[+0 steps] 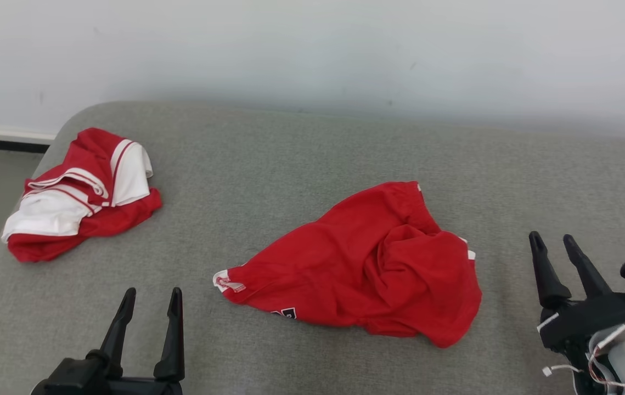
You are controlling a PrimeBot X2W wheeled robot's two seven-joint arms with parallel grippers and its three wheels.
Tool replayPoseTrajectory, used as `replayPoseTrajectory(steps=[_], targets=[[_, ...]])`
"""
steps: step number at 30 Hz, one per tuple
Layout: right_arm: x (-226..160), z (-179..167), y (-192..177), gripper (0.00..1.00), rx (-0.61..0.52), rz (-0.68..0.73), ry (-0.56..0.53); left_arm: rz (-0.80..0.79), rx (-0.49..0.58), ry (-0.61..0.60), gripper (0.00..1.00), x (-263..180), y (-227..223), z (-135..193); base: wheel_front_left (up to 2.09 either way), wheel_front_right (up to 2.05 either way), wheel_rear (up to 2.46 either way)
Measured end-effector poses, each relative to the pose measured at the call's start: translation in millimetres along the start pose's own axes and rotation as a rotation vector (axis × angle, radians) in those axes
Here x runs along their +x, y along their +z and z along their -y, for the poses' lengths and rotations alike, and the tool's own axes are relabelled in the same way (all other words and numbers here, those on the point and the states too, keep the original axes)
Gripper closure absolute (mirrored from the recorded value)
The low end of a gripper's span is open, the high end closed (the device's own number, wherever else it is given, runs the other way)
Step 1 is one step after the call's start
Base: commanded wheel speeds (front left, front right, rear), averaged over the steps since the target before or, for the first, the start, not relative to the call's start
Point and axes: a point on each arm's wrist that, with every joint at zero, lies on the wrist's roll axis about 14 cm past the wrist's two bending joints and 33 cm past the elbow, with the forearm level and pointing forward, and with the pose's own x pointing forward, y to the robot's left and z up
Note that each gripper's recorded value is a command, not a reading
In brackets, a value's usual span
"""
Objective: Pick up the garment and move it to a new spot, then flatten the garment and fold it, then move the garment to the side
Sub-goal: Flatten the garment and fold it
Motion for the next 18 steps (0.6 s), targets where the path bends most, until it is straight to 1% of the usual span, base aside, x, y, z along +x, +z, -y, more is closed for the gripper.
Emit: replayPoseTrajectory(steps=[4, 5, 11, 16, 18], targets=[[-23, 6, 11, 0.00, -0.012, 0.062, -0.029, 0.006, 0.001, -0.021, 0.00, 1, 1, 6, 0.00, 0.00, 0.00], [-23, 6, 11, 0.00, -0.012, 0.062, -0.029, 0.006, 0.001, -0.021, 0.00, 1, 1, 6, 0.00, 0.00, 0.00], [-61, 8, 13, 0.00, -0.034, 0.106, -0.060, 0.013, -0.005, -0.045, 0.00, 1, 3, 14, 0.00, 0.00, 0.00], [-86, 2, 15, 0.00, -0.051, 0.146, -0.083, 0.021, -0.004, -0.052, 0.00, 0, 6, 15, 0.00, 0.00, 0.00], [-95, -2, 13, 0.00, -0.079, 0.145, -0.080, 0.023, -0.002, -0.052, 0.00, -1, 6, 15, 0.00, 0.00, 0.00]])
